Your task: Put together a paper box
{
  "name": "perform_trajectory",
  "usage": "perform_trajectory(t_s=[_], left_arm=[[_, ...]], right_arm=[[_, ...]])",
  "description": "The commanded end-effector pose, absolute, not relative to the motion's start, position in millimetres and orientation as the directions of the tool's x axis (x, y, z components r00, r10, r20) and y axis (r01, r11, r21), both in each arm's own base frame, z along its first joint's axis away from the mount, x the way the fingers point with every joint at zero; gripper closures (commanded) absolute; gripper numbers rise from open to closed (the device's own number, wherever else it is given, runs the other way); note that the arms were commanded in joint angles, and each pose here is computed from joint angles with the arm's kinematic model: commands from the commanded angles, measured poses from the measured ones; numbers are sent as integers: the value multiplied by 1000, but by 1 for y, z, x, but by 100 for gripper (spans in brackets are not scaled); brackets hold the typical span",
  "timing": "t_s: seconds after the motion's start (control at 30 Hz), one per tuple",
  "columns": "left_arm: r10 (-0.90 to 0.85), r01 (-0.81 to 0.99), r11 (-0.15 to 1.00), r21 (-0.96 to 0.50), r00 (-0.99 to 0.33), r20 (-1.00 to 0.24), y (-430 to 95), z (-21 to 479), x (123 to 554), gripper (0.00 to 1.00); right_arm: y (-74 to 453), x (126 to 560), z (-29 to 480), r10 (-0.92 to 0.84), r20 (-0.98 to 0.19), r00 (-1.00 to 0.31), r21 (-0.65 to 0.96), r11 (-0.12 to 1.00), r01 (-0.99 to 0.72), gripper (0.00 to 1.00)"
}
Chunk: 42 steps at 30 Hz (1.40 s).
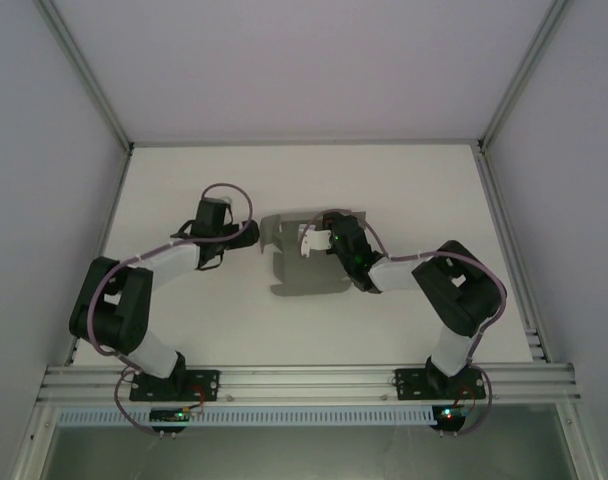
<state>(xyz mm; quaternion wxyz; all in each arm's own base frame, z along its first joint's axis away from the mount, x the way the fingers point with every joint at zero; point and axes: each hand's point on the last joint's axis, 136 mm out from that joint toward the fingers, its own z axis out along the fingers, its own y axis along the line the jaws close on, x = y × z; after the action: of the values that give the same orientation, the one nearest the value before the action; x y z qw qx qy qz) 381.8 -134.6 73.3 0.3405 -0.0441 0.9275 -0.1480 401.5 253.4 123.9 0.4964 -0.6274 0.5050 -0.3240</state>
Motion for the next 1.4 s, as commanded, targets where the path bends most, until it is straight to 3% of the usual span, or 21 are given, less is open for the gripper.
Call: perform_trajectory(t_s=[0.0,0.33,0.6,0.93,1.37], left_arm=[[-130,170,913,-371,-741,-659,-160,90,387,10],[-2,424,798,-428,-709,-705,-217,101,375,23],[51,458,781,-424,-724,-688,-240,86,374,42],[10,498,727,-473,-696,-718,-269,88,379,47],[74,454,863,-222,-548,-833,-276,86,394,41]], right_arm=[[250,405,119,-964,-65,256,-951,-18,-308,100],[249,405,117,-971,-66,230,-953,-7,-304,100],[250,402,114,-972,-74,222,-950,1,-313,100],[255,393,121,-961,-162,226,-937,78,-340,100],[256,373,90,-957,-192,217,-839,45,-542,100]])
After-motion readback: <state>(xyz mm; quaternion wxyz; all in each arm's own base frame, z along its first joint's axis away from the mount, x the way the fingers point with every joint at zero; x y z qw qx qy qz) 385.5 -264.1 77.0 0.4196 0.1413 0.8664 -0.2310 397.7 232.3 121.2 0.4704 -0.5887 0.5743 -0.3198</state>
